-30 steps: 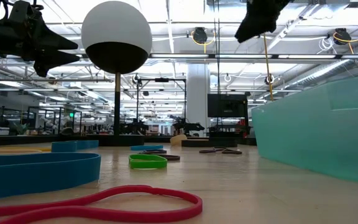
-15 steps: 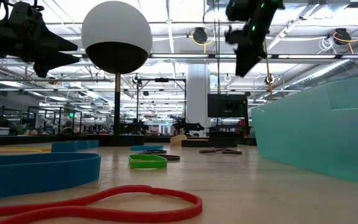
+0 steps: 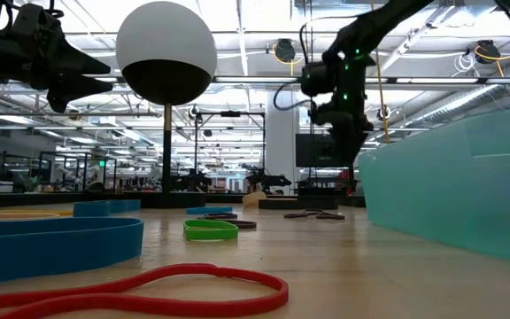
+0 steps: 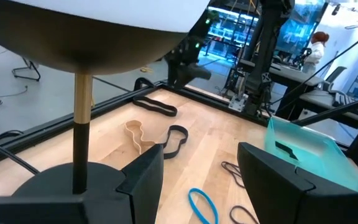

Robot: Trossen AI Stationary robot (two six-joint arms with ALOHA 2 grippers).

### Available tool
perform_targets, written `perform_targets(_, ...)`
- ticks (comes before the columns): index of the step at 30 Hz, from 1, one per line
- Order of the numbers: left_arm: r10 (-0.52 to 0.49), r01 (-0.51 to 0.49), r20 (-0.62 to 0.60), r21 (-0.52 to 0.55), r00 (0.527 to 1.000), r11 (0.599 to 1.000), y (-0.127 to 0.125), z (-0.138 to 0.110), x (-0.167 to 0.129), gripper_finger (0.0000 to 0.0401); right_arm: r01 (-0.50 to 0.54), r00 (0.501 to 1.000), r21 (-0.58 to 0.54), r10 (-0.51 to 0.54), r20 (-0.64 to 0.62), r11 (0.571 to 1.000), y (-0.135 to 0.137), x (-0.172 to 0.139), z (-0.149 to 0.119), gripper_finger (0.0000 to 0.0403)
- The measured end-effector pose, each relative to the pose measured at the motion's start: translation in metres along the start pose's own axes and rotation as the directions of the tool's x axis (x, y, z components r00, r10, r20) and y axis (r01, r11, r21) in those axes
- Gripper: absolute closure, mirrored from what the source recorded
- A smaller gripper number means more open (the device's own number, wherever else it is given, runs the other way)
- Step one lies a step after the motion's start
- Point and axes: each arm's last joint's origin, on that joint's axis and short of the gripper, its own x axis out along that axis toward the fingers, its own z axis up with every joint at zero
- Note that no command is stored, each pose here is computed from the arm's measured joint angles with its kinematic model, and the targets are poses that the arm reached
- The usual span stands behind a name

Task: Pick and place rubber bands into bin
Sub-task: Put the top black rubber band into the green bin

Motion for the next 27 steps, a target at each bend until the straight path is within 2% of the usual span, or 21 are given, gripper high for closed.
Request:
perform_targets(4,0.001,-0.001,-0.005,-0.001,1.000,1.000,0.000,0.000,0.000,0.0189,-0.012,0.999,0.015,0.012,-0.038,1.000,-0.005,0.019,-0.004,0.0248)
perform_targets(13,0.001,-0.001,-0.005,0.000,1.000,1.000,0.000,0.000,0.000,0.0189,-0.011,0.999,-0.009,0.011,-0.033,1.000,-0.008,0.050,-0.018,0.0248)
perform_targets(27,0.005,-0.005,-0.015,0.002,1.000,1.000,0.000,-0.002,0.000,0.0189,-0.008,1.000,-0.032,0.008,0.005,0.999,-0.010,0.066,-0.024,0.0248)
